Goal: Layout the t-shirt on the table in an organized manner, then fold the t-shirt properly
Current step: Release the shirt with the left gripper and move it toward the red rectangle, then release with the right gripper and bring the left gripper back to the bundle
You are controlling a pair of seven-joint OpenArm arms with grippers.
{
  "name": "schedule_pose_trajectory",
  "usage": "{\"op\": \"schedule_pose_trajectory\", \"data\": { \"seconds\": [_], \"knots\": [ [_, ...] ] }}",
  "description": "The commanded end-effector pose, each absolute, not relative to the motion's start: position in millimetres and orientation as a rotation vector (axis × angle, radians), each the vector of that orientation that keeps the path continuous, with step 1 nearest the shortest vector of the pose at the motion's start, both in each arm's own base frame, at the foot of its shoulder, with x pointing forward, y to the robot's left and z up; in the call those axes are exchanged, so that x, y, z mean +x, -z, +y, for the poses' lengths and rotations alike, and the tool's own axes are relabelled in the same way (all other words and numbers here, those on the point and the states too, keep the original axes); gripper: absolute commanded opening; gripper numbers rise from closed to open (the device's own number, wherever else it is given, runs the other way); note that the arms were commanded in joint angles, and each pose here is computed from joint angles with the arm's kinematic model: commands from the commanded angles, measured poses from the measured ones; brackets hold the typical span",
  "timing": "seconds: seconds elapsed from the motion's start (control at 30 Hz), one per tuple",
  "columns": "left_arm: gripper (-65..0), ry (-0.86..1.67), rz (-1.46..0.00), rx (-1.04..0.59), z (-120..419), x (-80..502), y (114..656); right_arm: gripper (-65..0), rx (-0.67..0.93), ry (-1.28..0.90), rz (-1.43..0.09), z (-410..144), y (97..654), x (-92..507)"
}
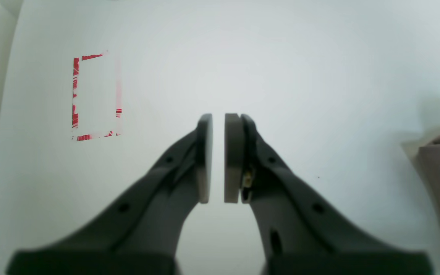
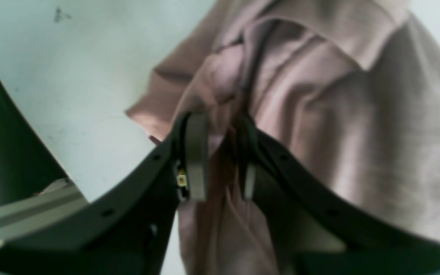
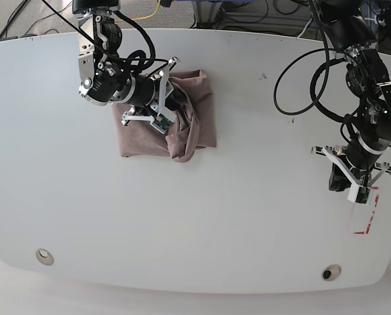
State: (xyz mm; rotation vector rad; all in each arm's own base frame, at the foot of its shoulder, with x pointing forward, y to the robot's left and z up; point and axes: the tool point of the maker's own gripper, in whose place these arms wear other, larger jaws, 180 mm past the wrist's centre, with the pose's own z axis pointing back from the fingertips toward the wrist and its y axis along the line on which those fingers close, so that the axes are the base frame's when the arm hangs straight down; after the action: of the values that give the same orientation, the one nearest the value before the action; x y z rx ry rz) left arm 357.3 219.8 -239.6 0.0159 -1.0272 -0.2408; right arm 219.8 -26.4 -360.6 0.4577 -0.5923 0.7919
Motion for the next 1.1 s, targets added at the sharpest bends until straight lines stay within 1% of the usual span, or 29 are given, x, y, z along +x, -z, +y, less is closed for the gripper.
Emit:
{"op": "schedule_pose_trajectory", "data": {
  "seconds": [0.0, 0.17, 0.4, 0.6, 0.73, 0.9, 1.07],
  "knots": [
    [-60.7, 0.24, -1.088, 0.031, 224, 362, 222, -52.3, 0.497, -0.833, -0.657, -7, 342, 223],
    [-60.7, 0.233, -1.09, 0.034, 227, 362, 221, -52.3, 0.533, -0.882, -0.661, 10, 338, 216],
    [-60.7, 0.245, -1.086, 0.066, 236, 361, 218, -52.5, 0.508, -0.893, -0.706, 6, 326, 228],
    [-60.7, 0.247, -1.085, 0.065, 236, 361, 218, -52.6, 0.421, -0.826, -0.788, -29, 308, 265],
    [-60.7, 0.247, -1.079, 0.065, 236, 360, 220, -52.5, 0.333, -0.771, -0.84, -60, 295, 292],
    [-60.7, 0.247, -1.057, 0.062, 236, 355, 228, -52.2, 0.267, -0.734, -0.838, -79, 297, 307],
    [-60.7, 0.249, -1.057, 0.061, 235, 355, 228, -52.2, 0.223, -0.729, -0.866, -84, 299, 316]
  ]
}}
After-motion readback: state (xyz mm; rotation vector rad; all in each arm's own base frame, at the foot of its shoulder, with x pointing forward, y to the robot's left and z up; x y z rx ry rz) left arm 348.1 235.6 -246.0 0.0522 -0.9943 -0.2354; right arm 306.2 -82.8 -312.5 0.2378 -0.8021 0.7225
